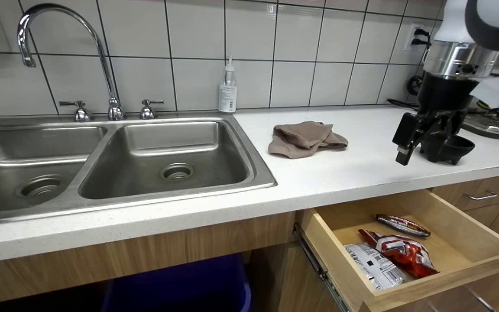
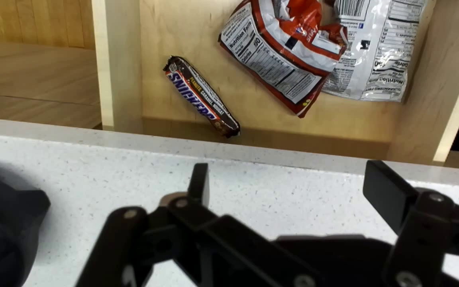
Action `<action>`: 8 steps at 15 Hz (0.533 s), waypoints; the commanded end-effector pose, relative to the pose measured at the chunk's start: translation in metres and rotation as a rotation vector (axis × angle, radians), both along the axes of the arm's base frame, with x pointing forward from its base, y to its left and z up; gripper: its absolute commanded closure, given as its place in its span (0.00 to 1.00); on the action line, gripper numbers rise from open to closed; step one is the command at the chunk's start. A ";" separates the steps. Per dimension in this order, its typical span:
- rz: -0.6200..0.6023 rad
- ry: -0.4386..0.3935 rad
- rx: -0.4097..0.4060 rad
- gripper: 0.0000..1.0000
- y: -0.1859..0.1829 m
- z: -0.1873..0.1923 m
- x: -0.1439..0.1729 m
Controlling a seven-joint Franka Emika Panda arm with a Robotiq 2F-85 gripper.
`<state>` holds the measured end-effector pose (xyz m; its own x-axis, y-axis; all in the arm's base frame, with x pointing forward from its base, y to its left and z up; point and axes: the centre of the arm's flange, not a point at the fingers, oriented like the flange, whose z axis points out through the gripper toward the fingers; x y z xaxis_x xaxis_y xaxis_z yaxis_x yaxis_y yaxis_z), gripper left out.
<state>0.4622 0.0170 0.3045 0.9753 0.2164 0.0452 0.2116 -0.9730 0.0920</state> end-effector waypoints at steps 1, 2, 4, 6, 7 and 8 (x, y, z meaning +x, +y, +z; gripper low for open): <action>0.044 0.030 0.001 0.00 -0.002 0.012 -0.030; 0.047 0.041 0.002 0.00 -0.002 0.010 -0.035; 0.058 0.066 0.008 0.00 -0.003 0.008 -0.044; 0.066 0.095 0.017 0.00 -0.005 0.005 -0.052; 0.070 0.114 0.023 0.00 -0.005 0.003 -0.056; 0.074 0.133 0.032 0.00 -0.006 0.001 -0.060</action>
